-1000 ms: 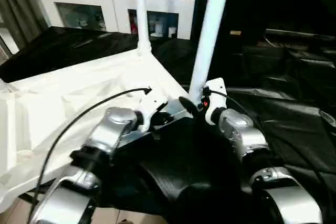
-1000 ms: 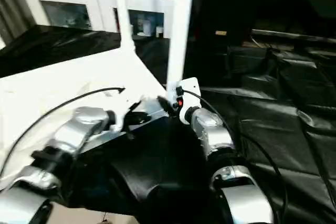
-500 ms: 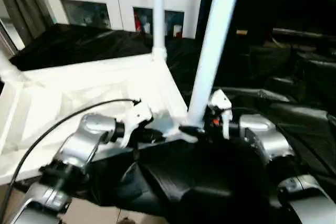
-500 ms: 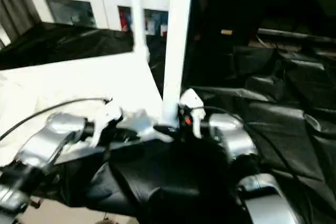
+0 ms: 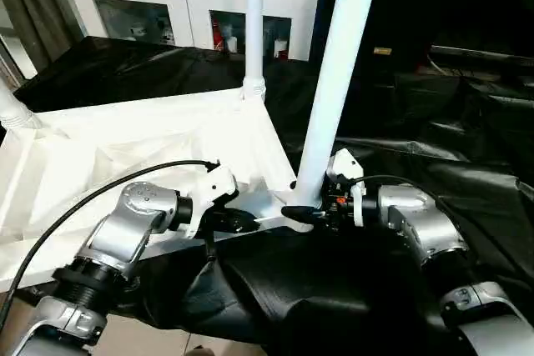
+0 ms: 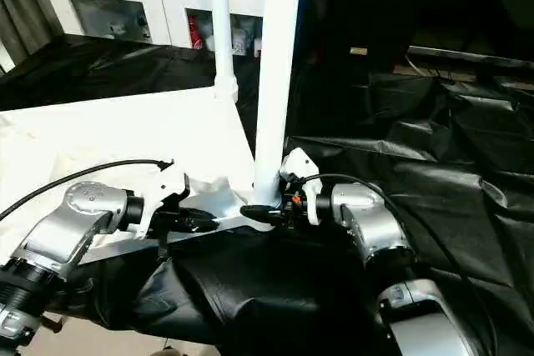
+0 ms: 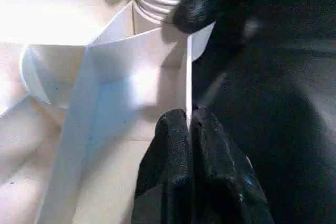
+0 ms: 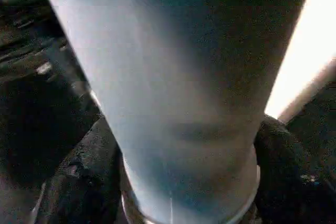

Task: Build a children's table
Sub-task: Rotate leg to tighten

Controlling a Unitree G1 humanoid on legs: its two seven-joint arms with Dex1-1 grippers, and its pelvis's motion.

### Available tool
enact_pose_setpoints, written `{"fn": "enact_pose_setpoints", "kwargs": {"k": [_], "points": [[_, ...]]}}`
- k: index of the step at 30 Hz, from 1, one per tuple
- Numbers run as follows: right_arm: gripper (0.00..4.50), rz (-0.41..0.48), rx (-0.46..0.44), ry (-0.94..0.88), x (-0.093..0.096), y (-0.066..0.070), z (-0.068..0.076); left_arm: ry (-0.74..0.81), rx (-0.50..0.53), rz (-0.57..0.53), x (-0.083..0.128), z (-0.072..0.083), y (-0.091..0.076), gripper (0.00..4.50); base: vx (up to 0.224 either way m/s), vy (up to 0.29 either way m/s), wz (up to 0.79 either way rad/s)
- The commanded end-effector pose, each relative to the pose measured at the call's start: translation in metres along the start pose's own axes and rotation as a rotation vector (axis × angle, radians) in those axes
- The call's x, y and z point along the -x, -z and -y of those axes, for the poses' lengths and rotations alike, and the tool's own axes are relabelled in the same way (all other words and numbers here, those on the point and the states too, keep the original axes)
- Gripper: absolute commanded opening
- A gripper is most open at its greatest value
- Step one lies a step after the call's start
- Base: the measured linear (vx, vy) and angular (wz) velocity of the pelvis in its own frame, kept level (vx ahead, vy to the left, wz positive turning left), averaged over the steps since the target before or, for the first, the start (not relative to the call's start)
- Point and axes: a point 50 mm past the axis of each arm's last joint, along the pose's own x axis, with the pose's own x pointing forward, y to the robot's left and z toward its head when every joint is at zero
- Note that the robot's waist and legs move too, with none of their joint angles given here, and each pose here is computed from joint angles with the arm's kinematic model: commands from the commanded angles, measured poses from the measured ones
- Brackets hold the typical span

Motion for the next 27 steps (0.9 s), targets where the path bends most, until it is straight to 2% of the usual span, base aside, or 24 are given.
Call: {"fn": "enact_pose_setpoints", "kwargs": {"k": [1,4,9,13,14,16,18,23,27], "points": [[2.76,-0.036,-0.042,0.062,-0.002,0.009,0.002,-0.079,-0.006,0.053,0.0,-0.008,-0.012,0.0,0.0,0.0,0.0],[2.74,-0.051,-0.122,0.29,-0.018,0.02,0.006,-0.218,0.043,0.075,-0.015,-0.02,-0.02,0.0,0.0,0.0,0.0],[2.73,-0.023,-0.209,0.399,-0.037,0.02,0.0,-0.29,0.07,0.09,-0.031,-0.025,-0.031,0.0,0.0,0.0,0.0],[2.73,-0.02,-0.212,0.443,-0.057,0.016,-0.009,-0.319,0.088,0.126,-0.046,-0.026,-0.043,0.0,0.0,0.0,0.0],[3.08,0.0,-0.234,0.428,-0.06,0.014,-0.011,-0.308,0.082,0.131,-0.048,-0.024,-0.044,0.0,0.0,0.0,0.0],[3.42,0.029,-0.264,0.407,-0.063,0.011,-0.013,-0.285,0.071,0.139,-0.049,-0.022,-0.045,0.0,0.0,0.0,0.0],[3.56,0.052,-0.267,0.348,-0.062,0.008,-0.013,-0.225,0.045,0.152,-0.047,-0.017,-0.044,0.0,0.0,0.0,0.0],[3.69,0.016,-0.152,0.189,-0.045,0.008,-0.012,-0.075,-0.015,0.135,-0.032,-0.006,-0.033,0.0,0.0,0.0,0.0],[3.69,-0.007,-0.078,0.027,-0.021,0.007,-0.01,0.008,-0.038,0.104,-0.017,-0.001,-0.021,0.0,0.0,0.0,0.0]]}}
